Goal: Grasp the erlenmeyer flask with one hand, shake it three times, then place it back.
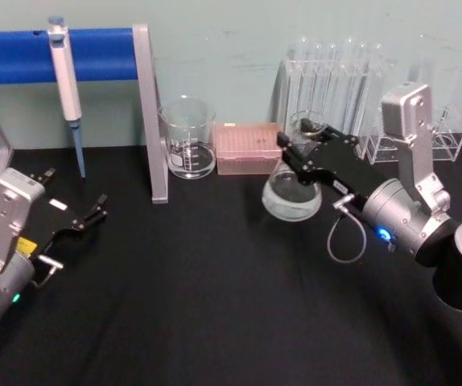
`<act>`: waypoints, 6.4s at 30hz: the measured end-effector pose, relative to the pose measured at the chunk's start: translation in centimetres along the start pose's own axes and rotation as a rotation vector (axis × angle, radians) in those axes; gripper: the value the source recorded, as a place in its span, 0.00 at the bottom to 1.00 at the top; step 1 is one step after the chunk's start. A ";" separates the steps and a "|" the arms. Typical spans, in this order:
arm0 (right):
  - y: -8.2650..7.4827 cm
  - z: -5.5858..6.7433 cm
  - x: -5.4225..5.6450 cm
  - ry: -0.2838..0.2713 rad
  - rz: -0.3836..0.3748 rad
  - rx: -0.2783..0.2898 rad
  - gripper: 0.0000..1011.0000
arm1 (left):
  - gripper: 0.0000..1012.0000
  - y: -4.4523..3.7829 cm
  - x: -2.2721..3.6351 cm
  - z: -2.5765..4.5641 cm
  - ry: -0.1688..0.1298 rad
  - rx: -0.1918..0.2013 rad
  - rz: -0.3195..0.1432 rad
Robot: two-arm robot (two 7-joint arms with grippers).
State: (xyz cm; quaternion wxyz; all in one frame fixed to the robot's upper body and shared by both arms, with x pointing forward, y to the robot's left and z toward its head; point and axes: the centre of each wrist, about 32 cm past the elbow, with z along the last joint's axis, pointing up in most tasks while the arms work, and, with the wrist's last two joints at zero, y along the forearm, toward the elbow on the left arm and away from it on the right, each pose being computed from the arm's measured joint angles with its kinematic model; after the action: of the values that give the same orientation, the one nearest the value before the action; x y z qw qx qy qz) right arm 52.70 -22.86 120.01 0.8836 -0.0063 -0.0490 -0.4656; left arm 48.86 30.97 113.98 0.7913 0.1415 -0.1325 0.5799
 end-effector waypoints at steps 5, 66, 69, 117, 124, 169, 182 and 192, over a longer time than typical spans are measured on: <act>0.2 0.1 -0.6 0.002 0.088 0.006 0.45 | 0.99 0.00 0.00 0.00 0.000 0.000 0.000; 0.7 0.5 -1.5 -0.023 0.441 0.062 0.45 | 0.99 0.00 0.00 0.00 0.000 0.000 0.000; 0.6 0.4 -1.3 -0.022 0.375 0.059 0.45 | 0.99 0.00 0.00 0.00 0.000 0.000 0.000; -0.4 -0.9 0.2 -0.013 -0.073 -0.006 0.45 | 0.99 0.00 0.00 0.00 0.000 0.000 0.000; 0.2 -0.7 -0.1 -0.013 0.046 0.005 0.45 | 0.99 0.00 0.00 0.00 0.000 0.000 0.000; 2.2 -2.4 -0.3 -0.026 0.423 0.021 0.45 | 0.99 0.00 0.00 0.00 0.000 0.000 0.000; 3.0 -3.9 -0.2 -0.011 0.431 0.009 0.45 | 0.99 0.00 0.00 0.00 0.000 0.000 0.000; 3.6 -4.9 -0.1 0.000 0.435 -0.015 0.45 | 0.99 0.00 0.00 0.00 0.000 0.000 0.000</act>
State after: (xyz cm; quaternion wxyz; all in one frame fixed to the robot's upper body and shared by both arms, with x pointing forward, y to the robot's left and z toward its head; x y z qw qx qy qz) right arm 55.97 -21.05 115.26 0.9632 -0.0236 -0.0430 -0.2641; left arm 48.86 30.97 113.98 0.7913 0.1415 -0.1324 0.5799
